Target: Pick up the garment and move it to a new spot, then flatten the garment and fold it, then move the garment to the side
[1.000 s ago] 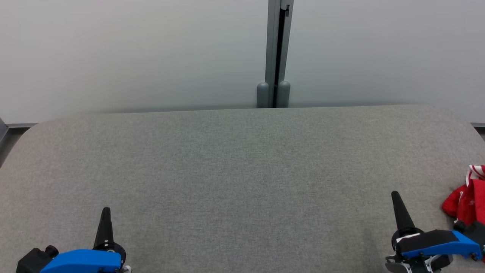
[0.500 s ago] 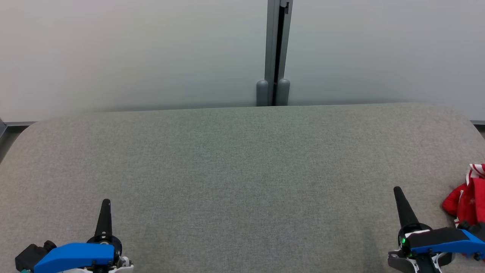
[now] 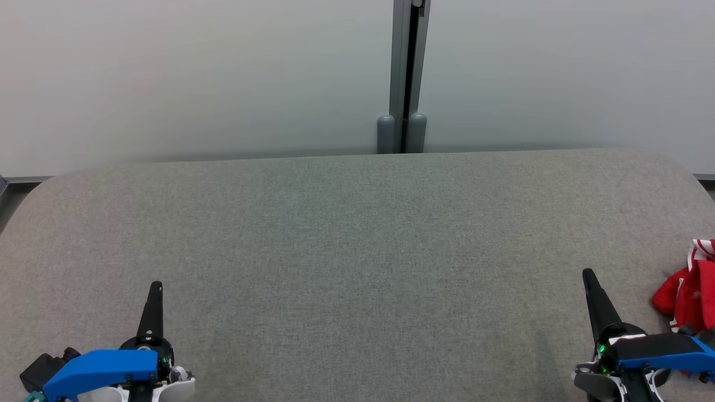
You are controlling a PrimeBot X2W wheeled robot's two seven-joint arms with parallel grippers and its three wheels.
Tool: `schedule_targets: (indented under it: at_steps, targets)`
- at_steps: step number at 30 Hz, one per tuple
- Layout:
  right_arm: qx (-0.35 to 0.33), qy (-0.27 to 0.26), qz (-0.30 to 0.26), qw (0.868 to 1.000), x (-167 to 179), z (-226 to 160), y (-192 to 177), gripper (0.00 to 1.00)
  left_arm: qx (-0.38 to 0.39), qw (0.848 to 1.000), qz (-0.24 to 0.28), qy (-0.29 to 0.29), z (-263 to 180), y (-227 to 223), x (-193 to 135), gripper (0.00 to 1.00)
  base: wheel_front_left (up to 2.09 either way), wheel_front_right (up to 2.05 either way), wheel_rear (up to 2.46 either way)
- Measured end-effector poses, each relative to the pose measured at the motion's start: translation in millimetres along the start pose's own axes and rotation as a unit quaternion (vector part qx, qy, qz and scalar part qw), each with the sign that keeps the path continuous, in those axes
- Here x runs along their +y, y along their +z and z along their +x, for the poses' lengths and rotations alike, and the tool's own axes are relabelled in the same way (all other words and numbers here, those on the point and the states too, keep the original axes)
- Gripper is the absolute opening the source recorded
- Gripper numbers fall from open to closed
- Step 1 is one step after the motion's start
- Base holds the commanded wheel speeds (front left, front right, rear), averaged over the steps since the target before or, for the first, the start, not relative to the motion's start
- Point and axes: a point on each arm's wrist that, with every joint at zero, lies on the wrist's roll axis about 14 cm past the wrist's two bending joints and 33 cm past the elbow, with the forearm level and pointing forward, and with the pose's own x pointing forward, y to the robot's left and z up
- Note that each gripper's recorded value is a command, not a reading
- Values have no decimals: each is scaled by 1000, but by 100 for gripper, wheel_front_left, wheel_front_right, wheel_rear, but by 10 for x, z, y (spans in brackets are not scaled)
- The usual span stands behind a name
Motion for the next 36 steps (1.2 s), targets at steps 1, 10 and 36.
schedule_targets:
  at_steps: [1,10,36]
  targets:
    - [0,1,4,1000,4,1,1,0,0,1000,-4,-1,4,2,-7,0,0,0,0]
    - [0,9,40,999,44,11,18,0,0,999,-39,-12,44,15,-78,0,0,0,0]
    - [4,31,129,991,148,35,59,0,7,992,-122,-40,128,30,-240,0,0,0,0]
